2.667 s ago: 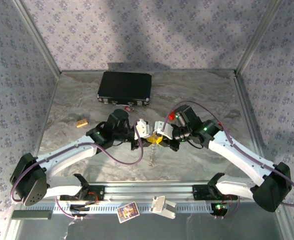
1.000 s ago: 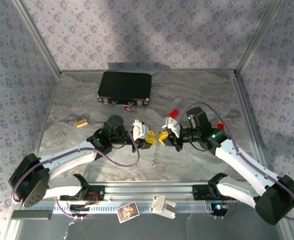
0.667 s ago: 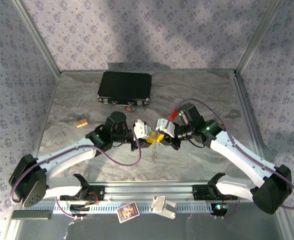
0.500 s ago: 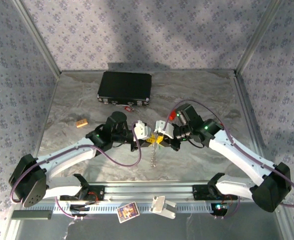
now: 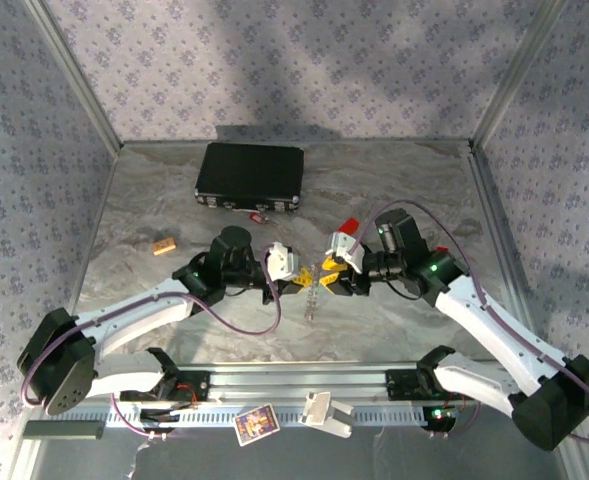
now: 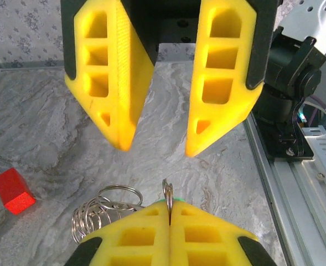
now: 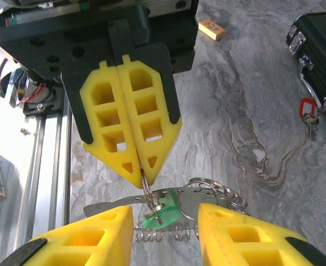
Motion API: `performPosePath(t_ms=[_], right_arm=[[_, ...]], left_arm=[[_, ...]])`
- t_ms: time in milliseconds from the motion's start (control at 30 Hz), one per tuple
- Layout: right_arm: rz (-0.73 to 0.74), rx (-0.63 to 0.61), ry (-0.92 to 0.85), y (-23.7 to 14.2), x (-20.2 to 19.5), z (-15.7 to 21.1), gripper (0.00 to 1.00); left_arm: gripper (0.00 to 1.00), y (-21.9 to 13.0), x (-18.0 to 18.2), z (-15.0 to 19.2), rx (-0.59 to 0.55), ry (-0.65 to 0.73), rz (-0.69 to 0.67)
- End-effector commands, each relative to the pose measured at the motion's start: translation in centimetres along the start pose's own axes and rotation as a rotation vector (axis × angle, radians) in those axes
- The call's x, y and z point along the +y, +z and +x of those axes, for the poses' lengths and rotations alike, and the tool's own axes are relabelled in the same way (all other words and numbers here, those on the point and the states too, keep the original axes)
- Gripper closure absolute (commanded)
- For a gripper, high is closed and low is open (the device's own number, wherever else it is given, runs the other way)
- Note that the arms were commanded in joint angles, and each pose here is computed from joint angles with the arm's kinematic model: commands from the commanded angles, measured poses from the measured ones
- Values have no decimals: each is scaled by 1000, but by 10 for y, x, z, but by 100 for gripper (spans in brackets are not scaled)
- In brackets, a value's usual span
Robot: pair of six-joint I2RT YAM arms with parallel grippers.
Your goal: Put the keys on the keyring
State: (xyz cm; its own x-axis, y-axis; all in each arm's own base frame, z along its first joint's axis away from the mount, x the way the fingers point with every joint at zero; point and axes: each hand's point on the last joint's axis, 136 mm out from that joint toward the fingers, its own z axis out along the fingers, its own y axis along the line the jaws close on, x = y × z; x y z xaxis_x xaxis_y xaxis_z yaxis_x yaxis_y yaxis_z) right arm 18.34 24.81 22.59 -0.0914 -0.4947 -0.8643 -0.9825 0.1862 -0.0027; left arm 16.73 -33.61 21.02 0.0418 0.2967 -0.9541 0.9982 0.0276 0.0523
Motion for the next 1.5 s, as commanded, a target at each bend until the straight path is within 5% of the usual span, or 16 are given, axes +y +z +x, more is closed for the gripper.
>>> performPosePath(t_ms=[0, 400, 900, 1333, 1467], right_arm=[[-27, -53, 52, 3, 3, -2, 63], [-22, -32, 72, 11, 0, 12, 70], [-39, -15, 79, 12, 1, 15, 100], [-65, -21, 111, 20, 2, 19, 99], [-14, -35, 106, 13, -2, 19, 66]], left_arm=[[100, -6, -2, -28, -129, 27, -11], [100, -9, -2, -26, -163, -5, -32], [100, -10, 2, -28, -176, -6, -54], [100, -11, 5, -30, -183, -3, -75], [100, -10, 6, -29, -178, -5, -82]])
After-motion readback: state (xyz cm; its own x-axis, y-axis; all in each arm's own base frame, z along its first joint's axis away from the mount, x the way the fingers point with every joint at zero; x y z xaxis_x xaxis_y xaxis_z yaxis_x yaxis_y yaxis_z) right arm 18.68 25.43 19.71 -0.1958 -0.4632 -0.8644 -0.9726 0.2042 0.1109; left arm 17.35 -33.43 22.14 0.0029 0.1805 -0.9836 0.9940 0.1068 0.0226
